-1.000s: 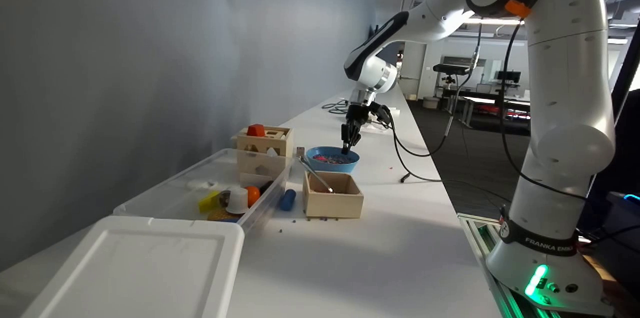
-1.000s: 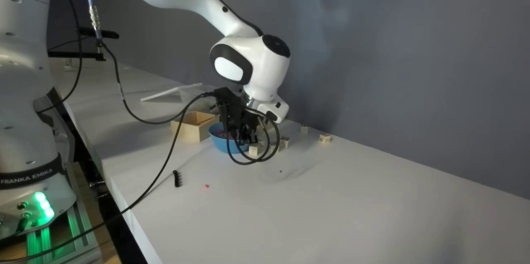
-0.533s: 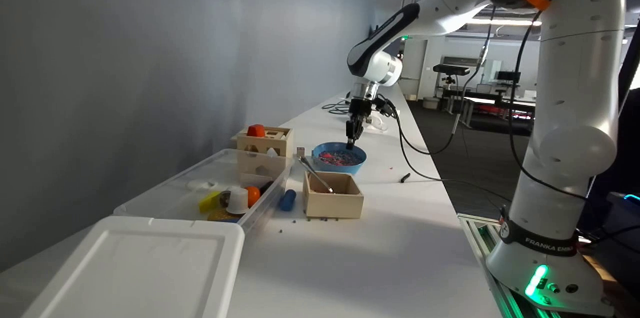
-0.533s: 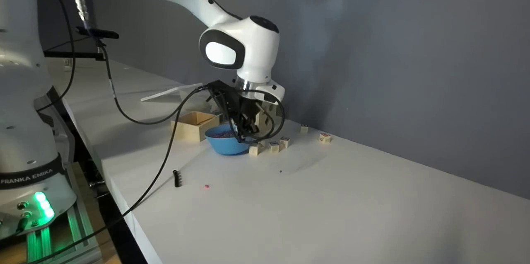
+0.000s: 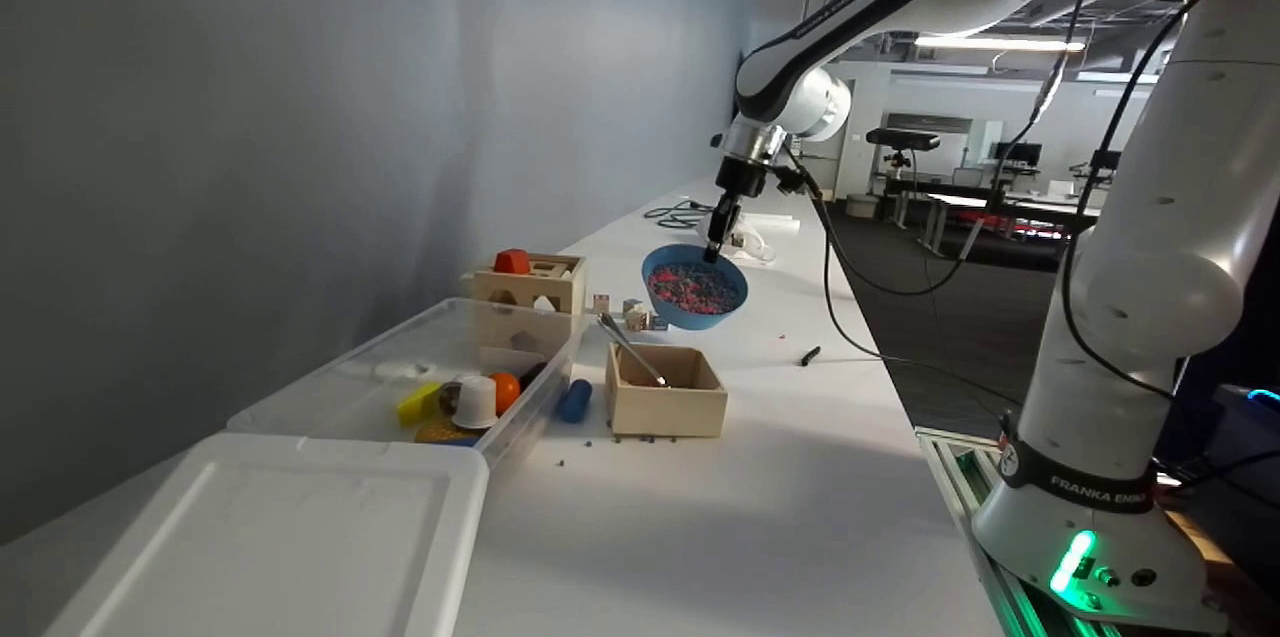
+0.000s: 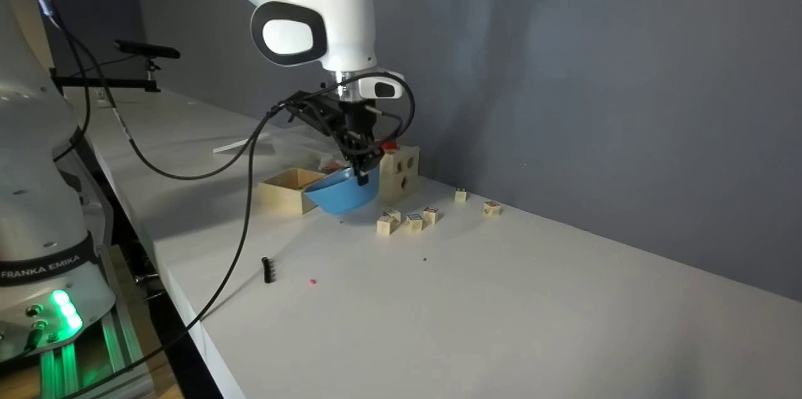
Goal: Empty the contents of the blue bowl into the smaller wooden box
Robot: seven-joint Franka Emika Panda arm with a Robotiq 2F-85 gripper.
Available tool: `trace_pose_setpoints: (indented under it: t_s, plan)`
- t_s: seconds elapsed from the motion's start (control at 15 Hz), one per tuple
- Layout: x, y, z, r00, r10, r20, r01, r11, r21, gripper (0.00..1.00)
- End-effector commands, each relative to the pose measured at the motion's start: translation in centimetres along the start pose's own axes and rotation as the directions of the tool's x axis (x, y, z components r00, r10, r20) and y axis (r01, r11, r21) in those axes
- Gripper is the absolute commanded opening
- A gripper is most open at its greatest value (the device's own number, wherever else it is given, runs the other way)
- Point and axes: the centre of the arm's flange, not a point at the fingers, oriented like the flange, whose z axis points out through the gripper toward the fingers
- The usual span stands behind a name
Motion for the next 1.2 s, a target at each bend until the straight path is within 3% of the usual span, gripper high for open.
trace_pose_setpoints:
  t_s: [0.0, 0.27, 0.73, 0.8, 1.07, 1.13]
  plan:
    - [-0.2, -2.8, -5.0, 0.997, -0.033, -0.067, 0.033, 0.999, -0.002, 0.01]
    - [1.5, -4.7, -6.4, 1.0, -0.011, -0.023, 0.011, 1.0, -0.004, 0.01]
    - [3.9, -9.9, -5.9, 0.991, 0.116, 0.065, -0.111, 0.991, -0.075, 0.01]
    - [3.0, -8.4, -3.7, 0.995, 0.08, 0.063, -0.076, 0.995, -0.064, 0.05]
    - [3.4, -9.7, -3.4, 0.992, 0.103, 0.076, -0.098, 0.993, -0.065, 0.05]
    - [3.3, -9.6, -3.4, 0.992, 0.105, 0.076, -0.1, 0.993, -0.065, 0.01]
